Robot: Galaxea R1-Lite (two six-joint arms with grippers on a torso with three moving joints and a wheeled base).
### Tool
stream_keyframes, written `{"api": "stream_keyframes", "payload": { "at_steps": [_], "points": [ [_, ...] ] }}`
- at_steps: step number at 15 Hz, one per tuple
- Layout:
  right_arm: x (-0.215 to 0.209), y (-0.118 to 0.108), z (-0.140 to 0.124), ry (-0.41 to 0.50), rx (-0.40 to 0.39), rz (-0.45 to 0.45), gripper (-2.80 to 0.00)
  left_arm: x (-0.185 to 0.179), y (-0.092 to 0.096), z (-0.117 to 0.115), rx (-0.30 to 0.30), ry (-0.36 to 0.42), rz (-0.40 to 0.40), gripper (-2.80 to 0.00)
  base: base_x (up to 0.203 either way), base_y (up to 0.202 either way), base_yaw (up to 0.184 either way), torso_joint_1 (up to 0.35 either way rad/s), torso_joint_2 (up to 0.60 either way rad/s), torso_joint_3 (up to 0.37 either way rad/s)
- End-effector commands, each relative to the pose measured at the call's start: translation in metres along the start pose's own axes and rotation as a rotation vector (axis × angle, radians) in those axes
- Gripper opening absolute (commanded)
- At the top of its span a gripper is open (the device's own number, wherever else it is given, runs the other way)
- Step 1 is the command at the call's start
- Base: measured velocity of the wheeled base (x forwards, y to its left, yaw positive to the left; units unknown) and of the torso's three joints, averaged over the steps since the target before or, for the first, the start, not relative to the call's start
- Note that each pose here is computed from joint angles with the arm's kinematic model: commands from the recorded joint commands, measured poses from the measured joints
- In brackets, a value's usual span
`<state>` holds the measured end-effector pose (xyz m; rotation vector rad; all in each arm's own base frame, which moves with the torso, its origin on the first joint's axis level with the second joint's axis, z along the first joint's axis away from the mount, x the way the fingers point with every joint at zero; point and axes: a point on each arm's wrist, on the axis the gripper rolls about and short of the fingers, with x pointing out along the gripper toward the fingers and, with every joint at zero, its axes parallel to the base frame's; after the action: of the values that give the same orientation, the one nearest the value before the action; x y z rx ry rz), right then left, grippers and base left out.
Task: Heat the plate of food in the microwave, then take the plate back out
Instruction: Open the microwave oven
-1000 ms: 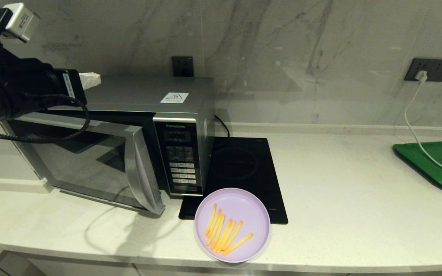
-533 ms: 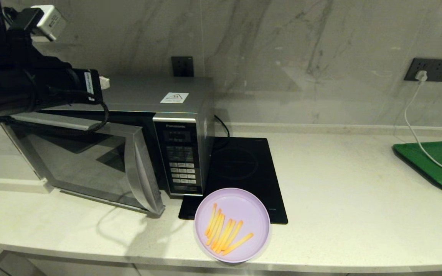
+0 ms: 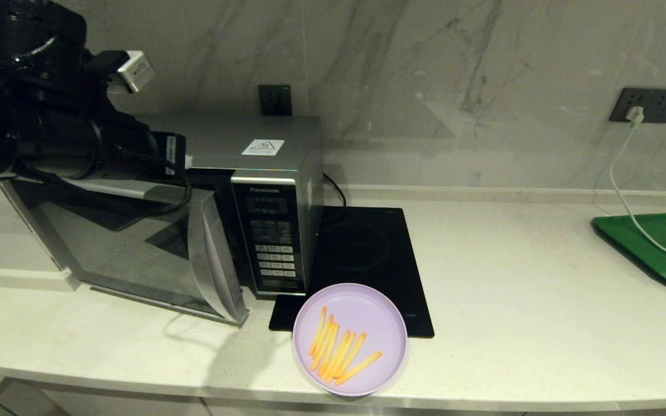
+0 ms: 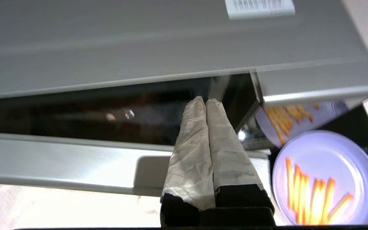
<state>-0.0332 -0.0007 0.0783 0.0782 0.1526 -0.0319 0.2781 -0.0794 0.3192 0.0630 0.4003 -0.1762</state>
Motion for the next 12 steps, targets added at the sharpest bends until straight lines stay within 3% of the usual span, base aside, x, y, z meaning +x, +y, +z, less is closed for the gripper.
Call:
{"api": "stream_keyframes", "payload": {
  "at_steps": [1, 12],
  "points": [
    [0.0, 0.0, -0.0001, 0.001, 0.0, 0.001, -2.8, 0.0085, -0.0033, -0.002, -0.006, 0.043, -0.004, -2.8, 0.0, 0.0, 0.0, 0.0, 0.0, 0.0],
    [0.0, 0.0, -0.0001, 0.002, 0.001, -0.001, -2.8, 0.0068, -0.0022, -0.0096, -0.027, 0.108, 0.033, -2.8, 0.0, 0.0, 0.0, 0.0, 0.0, 0.0]
  ]
}}
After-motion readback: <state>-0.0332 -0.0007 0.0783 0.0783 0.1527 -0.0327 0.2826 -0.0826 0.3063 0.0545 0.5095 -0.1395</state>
